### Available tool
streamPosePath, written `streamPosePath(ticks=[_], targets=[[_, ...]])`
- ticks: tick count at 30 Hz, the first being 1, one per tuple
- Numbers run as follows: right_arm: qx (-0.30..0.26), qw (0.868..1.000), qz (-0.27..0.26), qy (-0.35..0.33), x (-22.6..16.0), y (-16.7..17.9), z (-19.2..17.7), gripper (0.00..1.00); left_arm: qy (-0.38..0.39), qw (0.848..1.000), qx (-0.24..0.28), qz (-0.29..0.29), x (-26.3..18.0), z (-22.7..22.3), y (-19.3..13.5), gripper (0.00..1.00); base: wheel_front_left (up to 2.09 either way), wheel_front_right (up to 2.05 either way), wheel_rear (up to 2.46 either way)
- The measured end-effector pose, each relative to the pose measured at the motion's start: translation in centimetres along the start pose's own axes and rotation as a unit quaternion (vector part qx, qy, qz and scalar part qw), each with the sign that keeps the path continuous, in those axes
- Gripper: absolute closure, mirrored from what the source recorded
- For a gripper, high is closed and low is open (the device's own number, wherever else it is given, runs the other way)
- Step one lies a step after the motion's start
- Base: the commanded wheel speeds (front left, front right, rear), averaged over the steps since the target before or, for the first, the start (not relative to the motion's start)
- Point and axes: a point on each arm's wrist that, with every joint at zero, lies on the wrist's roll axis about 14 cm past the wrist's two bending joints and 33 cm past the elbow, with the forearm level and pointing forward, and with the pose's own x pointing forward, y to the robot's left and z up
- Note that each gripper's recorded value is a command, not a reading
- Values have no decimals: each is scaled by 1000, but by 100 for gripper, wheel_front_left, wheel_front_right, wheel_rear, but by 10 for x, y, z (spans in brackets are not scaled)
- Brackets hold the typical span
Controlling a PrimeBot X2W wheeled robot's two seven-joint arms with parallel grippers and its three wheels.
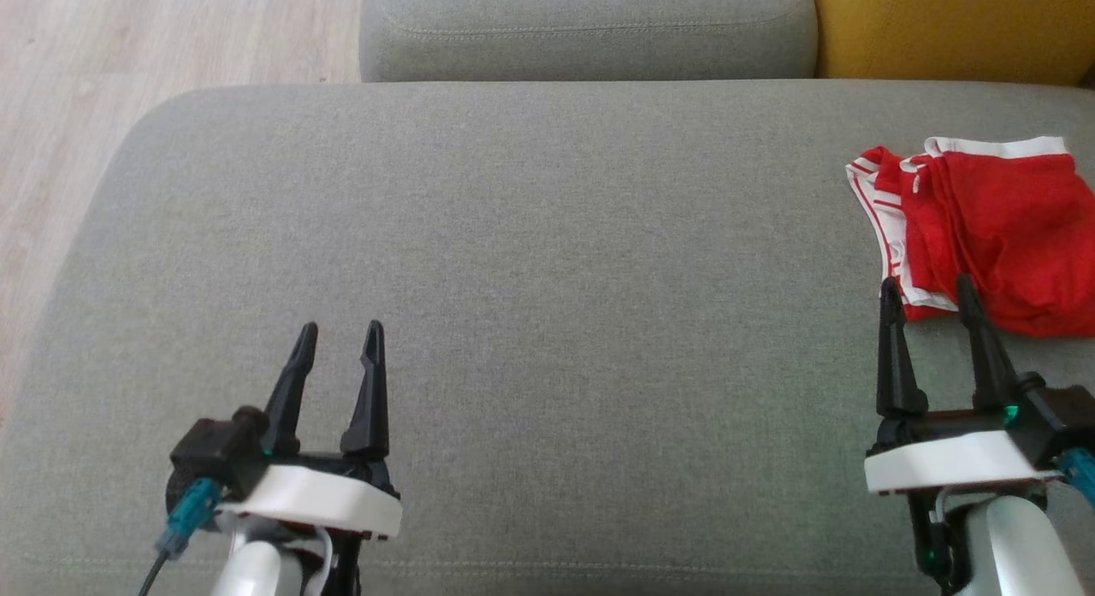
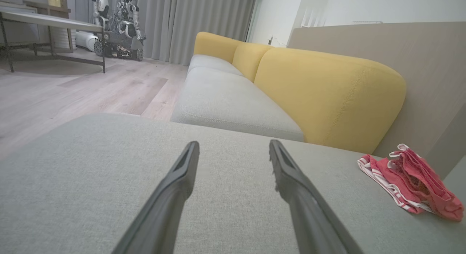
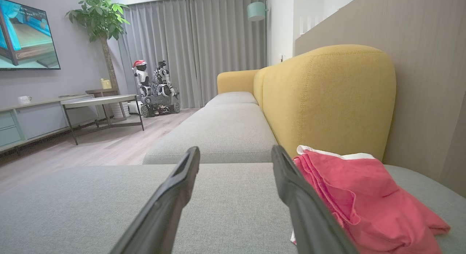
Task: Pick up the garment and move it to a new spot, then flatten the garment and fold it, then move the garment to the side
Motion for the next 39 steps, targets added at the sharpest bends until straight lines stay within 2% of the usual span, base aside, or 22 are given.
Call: streamPosePath(ticks=[7, 10, 26, 27, 34, 39], targets=[[3, 1000, -2, -1, 0, -1, 0, 0, -6, 1000, 11, 1, 0, 4, 0, 0, 0, 0, 0], [3, 1000, -2, -1, 0, -1, 0, 0, 7, 1000, -9, 6, -4, -5, 3, 0, 0, 0, 0], [8, 1000, -3, 6, 1, -2, -5, 0, 16, 999, -36, 20, -3, -11, 15, 0, 0, 0, 0], [9, 1000, -4, 12, 0, -2, -9, 100, 22, 999, -37, 21, -5, -15, 16, 100, 0, 0, 0], [22, 996, -16, 84, -24, -5, -52, 100, 91, 994, -49, 47, -31, -57, 25, 100, 0, 0, 0], [51, 994, -27, 90, -27, -8, -54, 100, 97, 991, -73, 55, -32, -59, 27, 100, 0, 0, 0]])
